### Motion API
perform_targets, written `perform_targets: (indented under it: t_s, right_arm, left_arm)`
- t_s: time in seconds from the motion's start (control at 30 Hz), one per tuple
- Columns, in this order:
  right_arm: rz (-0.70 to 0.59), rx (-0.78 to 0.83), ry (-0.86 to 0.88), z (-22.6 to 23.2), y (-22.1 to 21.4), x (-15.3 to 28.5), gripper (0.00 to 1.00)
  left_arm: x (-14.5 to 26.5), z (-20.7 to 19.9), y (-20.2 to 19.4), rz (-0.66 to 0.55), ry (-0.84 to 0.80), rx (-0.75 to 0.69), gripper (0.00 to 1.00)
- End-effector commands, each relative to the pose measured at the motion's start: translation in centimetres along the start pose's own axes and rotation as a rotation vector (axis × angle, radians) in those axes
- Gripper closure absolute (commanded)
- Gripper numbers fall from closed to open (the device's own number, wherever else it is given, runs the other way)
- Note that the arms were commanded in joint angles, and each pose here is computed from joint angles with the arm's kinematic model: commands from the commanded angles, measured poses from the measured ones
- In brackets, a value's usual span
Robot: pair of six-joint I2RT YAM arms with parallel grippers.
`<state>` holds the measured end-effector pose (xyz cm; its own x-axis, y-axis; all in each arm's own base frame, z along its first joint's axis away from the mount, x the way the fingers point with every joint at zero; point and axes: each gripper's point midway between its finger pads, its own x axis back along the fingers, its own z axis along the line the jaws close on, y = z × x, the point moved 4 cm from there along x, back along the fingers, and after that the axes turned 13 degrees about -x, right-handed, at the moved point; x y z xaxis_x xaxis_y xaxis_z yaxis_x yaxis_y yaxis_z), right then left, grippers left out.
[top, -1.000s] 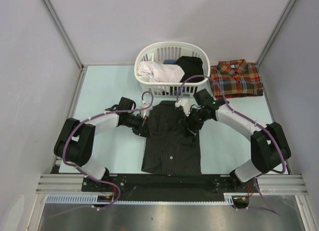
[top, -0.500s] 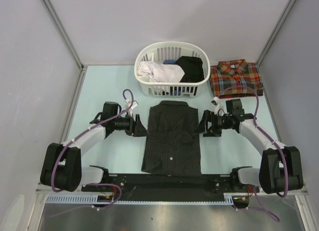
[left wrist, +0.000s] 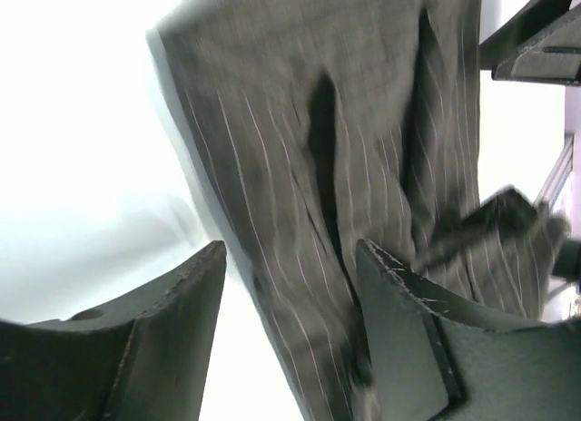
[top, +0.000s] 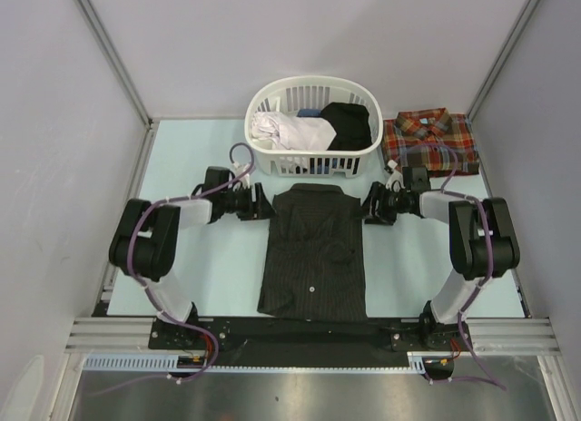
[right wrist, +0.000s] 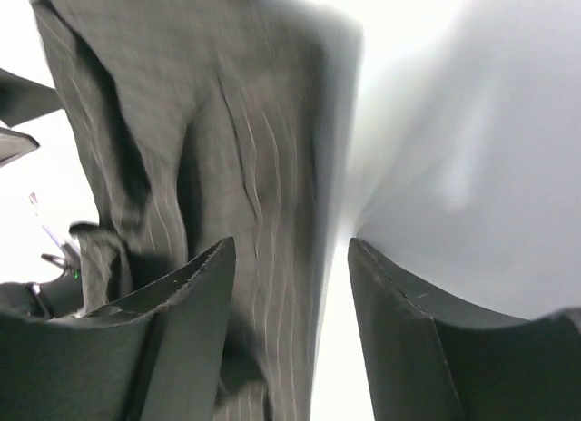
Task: Fold and stack the long sleeve shirts
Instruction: Fold the shirt
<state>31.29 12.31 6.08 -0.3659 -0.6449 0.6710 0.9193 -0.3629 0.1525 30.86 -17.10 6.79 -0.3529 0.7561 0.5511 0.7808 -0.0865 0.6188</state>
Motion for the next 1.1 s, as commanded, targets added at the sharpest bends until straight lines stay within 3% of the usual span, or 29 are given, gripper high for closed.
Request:
perform_targets:
  t_s: [0.0,0.07,0.17,0.2,0.3,0.37,0.5,0.53,0.57,0.6,0.67,0.73,0.77,0.83,0.9,1.07]
  right_arm:
    - [-0.079,0.056,0.041,1.0,3.6,-1.9,0.45]
    - [-0.092,0.07,0.078,1.6,4.5,-2.5,0.51]
    - [-0.083,0.066,0.085,1.6,5.4,-3.6,0.69]
    - [-0.083,0.058,0.089,1.6,5.7,-3.9,0.79]
    - [-0.094,0.046,0.084,1.6,6.9,-4.6,1.0]
    - [-0.111,0.046,0.086,1.7,7.8,-4.8,1.0]
    - [-0.136,0.06,0.098,2.2,9.4,-4.8,1.0]
    - [-0.127,0.062,0.1,2.2,9.6,-4.6,1.0]
    - [-0.118,0.068,0.103,2.5,9.7,-4.4,0.93]
    - [-0.063,0.04,0.089,2.3,8.8,-3.7,0.77]
    - [-0.066,0.075,0.104,3.5,8.1,-1.2,0.6]
    - [-0.037,0.037,0.112,3.2,5.9,1.2,0.5]
    - [-0.042,0.029,0.112,3.4,5.2,2.4,0.43]
    - [-0.044,0.025,0.138,4.8,2.7,5.6,0.36]
    - [-0.063,-0.006,0.165,5.7,0.8,8.7,0.34]
    - [0.057,-0.212,0.157,3.9,-6.5,9.1,0.34]
  left_arm:
    - [-1.7,0.9,2.7,-0.048,-0.012,0.028,0.39]
    - [-2.5,1.0,2.5,-0.041,-0.035,0.041,0.43]
    - [-3.4,1.6,2.8,-0.041,-0.044,0.054,0.62]
    - [-3.6,1.8,3.0,-0.041,-0.046,0.055,0.7]
    - [-4.2,2.2,3.9,-0.044,-0.05,0.041,0.88]
    - [-4.4,2.5,4.6,-0.055,-0.046,0.031,0.97]
    - [-4.6,2.9,5.8,-0.081,-0.035,0.028,1.0]
    - [-4.5,3.1,5.9,-0.082,-0.039,0.035,0.97]
    - [-4.2,3.0,6.3,-0.085,-0.044,0.039,0.81]
    - [-3.5,2.3,6.5,-0.082,-0.069,0.038,0.7]
    - [-2.1,1.4,5.5,-0.071,-0.09,0.037,0.52]
    - [0.3,-1.2,5.6,-0.09,-0.144,0.001,0.45]
    - [1.0,-1.7,3.8,-0.067,-0.146,0.023,0.42]
    - [3.2,-3.8,3.2,-0.075,-0.152,0.025,0.39]
    - [4.4,-4.8,0.7,-0.031,-0.138,0.091,0.36]
    - [7.0,-7.2,-4.0,0.027,-0.137,0.209,0.37]
